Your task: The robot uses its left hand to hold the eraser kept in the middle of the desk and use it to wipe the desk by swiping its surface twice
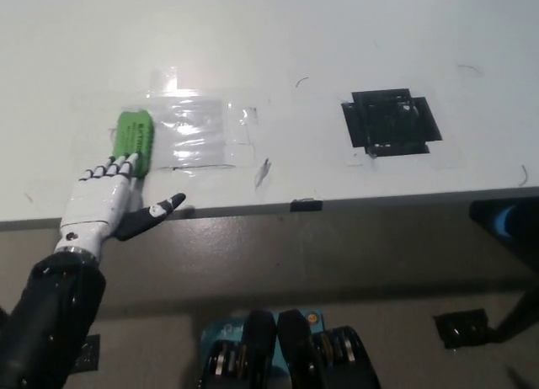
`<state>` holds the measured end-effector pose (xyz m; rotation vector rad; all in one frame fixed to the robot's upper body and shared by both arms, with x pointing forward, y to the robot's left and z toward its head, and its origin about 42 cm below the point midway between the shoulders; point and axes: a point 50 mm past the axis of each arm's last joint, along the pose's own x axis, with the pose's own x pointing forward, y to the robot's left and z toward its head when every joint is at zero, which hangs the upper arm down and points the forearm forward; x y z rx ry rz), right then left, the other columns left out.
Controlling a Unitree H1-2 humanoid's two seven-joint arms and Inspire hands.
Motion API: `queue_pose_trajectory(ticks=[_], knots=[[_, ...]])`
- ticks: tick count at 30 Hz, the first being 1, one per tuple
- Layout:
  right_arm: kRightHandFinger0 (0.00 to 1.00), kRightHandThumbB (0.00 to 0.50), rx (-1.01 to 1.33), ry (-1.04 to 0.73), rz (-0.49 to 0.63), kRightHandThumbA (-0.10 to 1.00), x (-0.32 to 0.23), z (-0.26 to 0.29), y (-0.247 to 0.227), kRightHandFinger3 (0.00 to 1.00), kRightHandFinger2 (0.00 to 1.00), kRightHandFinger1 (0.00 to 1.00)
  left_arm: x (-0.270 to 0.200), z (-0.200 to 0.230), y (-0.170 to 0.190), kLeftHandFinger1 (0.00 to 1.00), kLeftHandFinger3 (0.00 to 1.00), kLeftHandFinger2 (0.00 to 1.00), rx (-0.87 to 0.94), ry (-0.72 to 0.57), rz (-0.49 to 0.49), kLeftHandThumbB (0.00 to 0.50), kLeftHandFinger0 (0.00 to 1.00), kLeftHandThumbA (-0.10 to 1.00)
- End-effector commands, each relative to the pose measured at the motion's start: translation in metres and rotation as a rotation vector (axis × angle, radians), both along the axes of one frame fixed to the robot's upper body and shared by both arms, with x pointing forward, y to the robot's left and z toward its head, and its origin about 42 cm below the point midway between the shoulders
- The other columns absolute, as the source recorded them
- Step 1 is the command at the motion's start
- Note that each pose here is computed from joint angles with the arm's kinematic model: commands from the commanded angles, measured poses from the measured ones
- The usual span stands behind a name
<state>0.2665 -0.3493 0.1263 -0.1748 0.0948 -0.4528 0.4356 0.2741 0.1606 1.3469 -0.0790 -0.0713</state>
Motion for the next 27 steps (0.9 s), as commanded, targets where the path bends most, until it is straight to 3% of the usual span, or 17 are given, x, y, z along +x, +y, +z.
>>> queue_pose_trajectory(ticks=[1,7,10,14,16,20,22,27], knots=[[0.92,0.074,-0.033,-0.052,0.014,1.0,0.001,0.013,-0.005,0.84,0.8,0.91,0.037,0.062,-0.016,1.0,1.0,1.0,-0.079,-0.179,-0.113,0.384,1.0,1.0],[0.91,0.067,-0.032,-0.041,0.012,1.0,-0.004,0.011,-0.004,0.85,0.8,0.89,0.075,0.123,-0.018,1.0,1.0,1.0,-0.058,-0.335,-0.123,0.408,1.0,1.0],[0.92,0.057,-0.032,-0.033,0.015,1.0,-0.006,0.009,-0.004,0.85,0.8,0.89,0.084,0.135,-0.016,1.0,1.0,1.0,-0.012,-0.372,-0.131,0.456,1.0,1.0],[0.94,0.067,-0.023,-0.023,0.011,1.0,-0.006,0.01,-0.003,0.86,0.83,0.92,0.082,0.15,-0.016,1.0,1.0,1.0,-0.04,-0.436,-0.148,0.454,1.0,1.0],[0.93,0.063,-0.038,-0.023,0.016,1.0,-0.006,0.01,-0.003,0.86,0.82,0.91,0.072,0.153,-0.017,1.0,1.0,1.0,-0.082,-0.46,-0.151,0.414,1.0,1.0],[0.92,0.051,-0.038,-0.025,0.015,1.0,-0.007,0.012,-0.005,0.86,0.82,0.91,0.035,0.154,-0.029,1.0,1.0,1.0,-0.219,-0.565,-0.182,0.392,1.0,1.0],[0.93,0.088,-0.021,-0.031,0.006,1.0,-0.007,0.013,-0.006,0.84,0.81,0.91,-0.015,0.149,-0.045,1.0,1.0,1.0,-0.384,-0.604,-0.2,0.389,1.0,1.0],[0.94,0.077,-0.024,-0.025,0.01,1.0,-0.008,0.012,-0.007,0.84,0.81,0.92,-0.109,0.11,-0.063,1.0,1.0,1.0,-0.619,-0.581,-0.228,0.414,1.0,1.0]])
